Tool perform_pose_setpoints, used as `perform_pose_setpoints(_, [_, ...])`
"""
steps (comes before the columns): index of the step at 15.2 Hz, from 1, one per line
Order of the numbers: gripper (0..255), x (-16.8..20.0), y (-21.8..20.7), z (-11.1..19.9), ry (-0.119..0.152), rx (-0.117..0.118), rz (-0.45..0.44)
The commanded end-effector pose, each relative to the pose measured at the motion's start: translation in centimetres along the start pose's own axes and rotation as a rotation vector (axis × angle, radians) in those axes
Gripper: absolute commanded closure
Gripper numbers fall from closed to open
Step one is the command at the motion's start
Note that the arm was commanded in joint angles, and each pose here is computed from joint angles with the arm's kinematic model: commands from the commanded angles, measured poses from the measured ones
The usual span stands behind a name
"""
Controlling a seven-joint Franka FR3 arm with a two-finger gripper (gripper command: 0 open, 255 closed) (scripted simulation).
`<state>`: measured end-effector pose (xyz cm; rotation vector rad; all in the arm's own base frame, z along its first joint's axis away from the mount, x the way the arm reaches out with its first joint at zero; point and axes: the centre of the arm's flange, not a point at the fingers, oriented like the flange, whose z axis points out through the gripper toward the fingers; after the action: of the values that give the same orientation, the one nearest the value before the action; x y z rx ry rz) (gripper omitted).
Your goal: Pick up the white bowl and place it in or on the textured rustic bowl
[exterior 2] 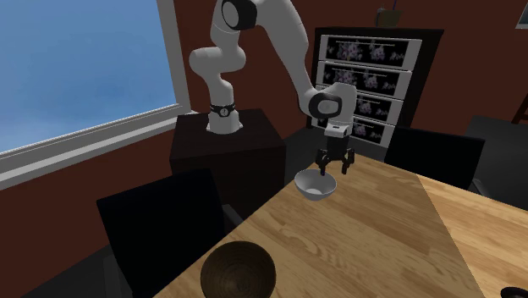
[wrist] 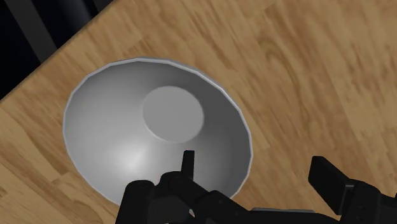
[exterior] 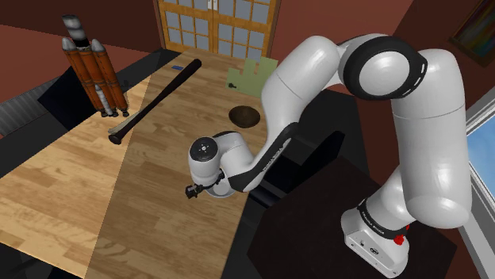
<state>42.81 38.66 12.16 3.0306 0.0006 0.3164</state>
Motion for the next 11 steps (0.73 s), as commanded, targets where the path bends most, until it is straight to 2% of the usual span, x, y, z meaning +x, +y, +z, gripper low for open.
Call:
perform_pose_setpoints(1, [0,-0.01,0.01,0.04,0.000,0.000,0.000])
perform_pose_setpoints(4, [0,0.00,0.01,0.04,0.000,0.000,0.000])
perform_pose_setpoints(5, [255,0.00,0.01,0.04,0.000,0.000,0.000])
perform_pose_setpoints(11, [255,-0.01,0.01,0.03,0.000,0.000,0.000])
